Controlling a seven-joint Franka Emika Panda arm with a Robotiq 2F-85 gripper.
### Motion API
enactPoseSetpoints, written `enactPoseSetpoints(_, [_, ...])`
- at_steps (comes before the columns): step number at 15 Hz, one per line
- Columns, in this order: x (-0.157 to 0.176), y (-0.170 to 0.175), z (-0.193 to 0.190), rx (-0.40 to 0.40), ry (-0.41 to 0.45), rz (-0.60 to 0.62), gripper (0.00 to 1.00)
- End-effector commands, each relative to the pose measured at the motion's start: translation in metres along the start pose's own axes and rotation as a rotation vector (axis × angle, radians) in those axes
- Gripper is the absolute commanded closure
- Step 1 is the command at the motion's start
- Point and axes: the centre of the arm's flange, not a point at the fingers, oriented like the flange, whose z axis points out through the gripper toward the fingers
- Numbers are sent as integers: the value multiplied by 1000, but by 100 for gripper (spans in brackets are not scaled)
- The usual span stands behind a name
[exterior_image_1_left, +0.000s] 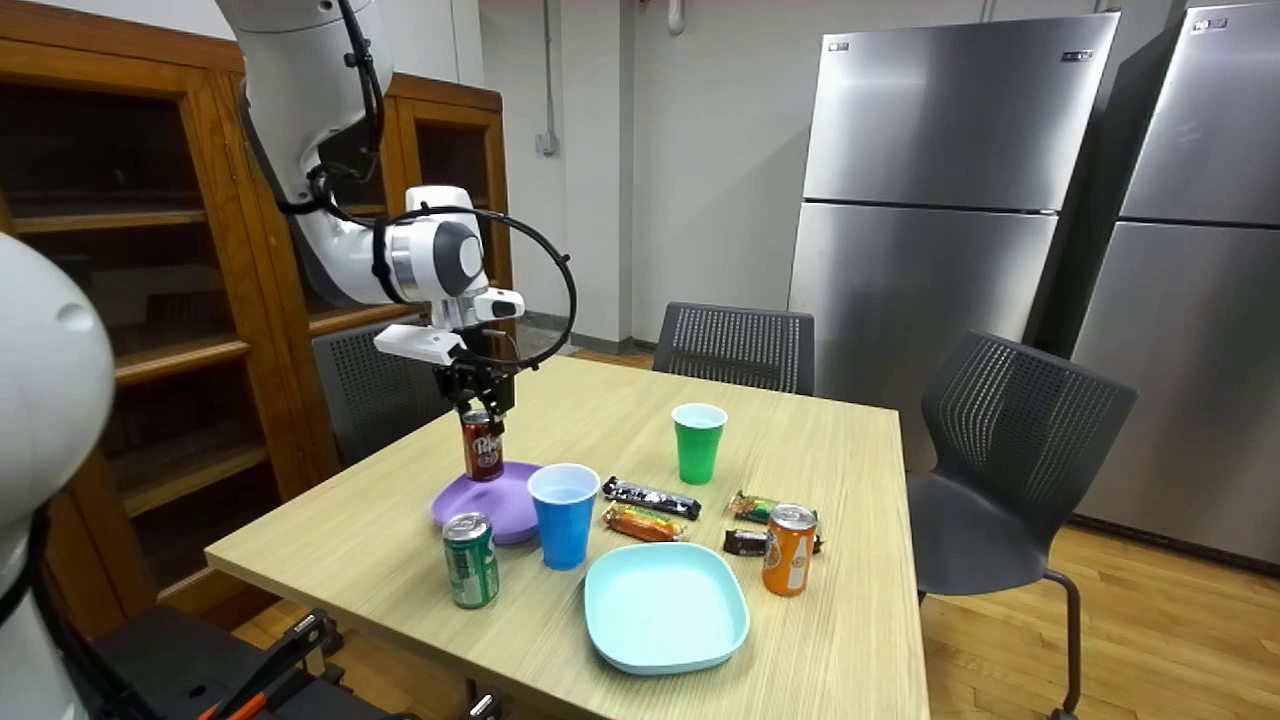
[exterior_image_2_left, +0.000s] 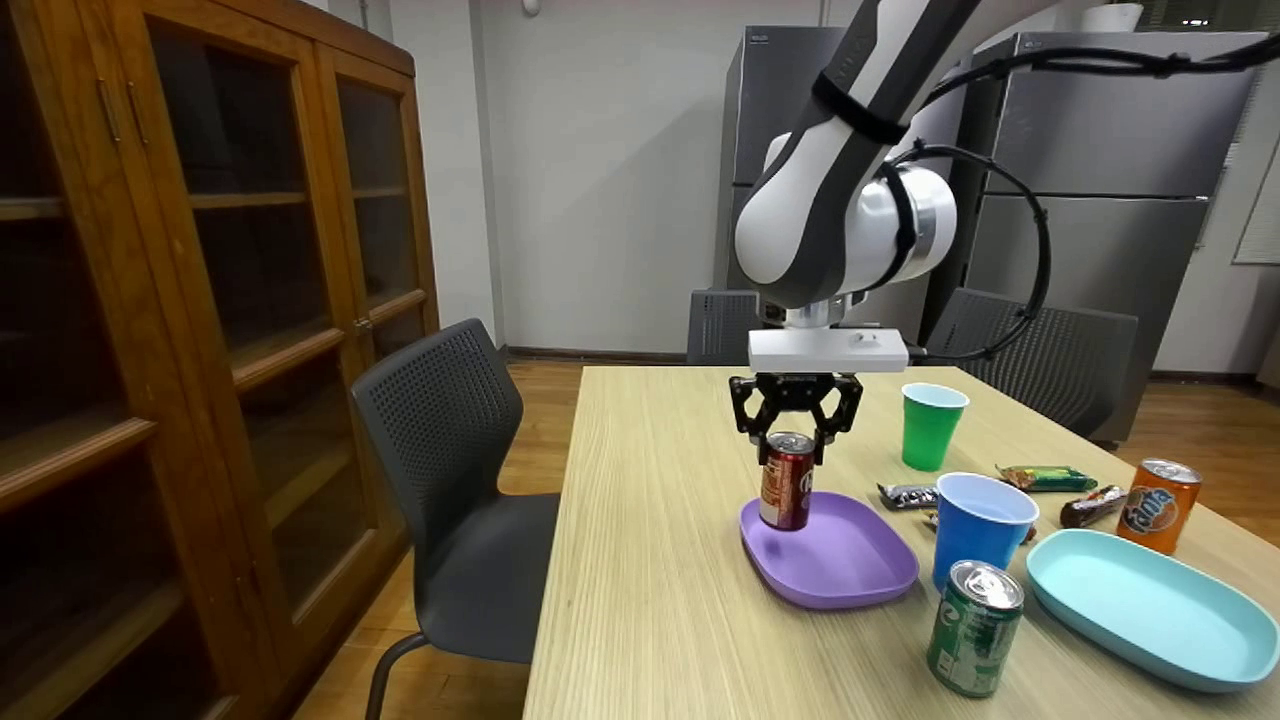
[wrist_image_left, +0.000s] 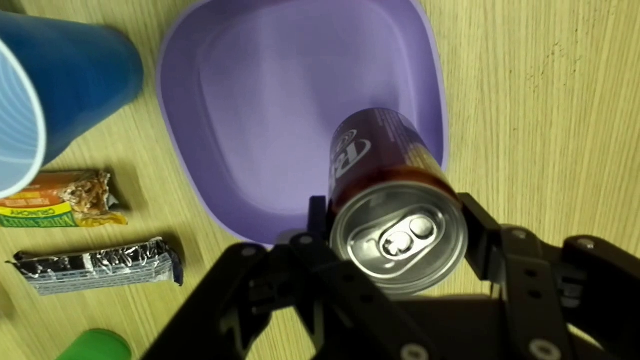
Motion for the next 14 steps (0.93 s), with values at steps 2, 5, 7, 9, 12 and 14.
enactPoseSetpoints(2, [1,-6,5,-19,9,26,62])
enactPoseSetpoints(5, [3,-7,14,-27,3,44,62])
enactPoseSetpoints(7, [7,-7,18,-26,5,62,62])
enactPoseSetpoints(9, [11,-8,21,-28,4,75,62])
enactPoseSetpoints(12, [15,-8,22,-33,5,88,12])
enactPoseSetpoints(14, [17,-8,18,-31,10,89,6])
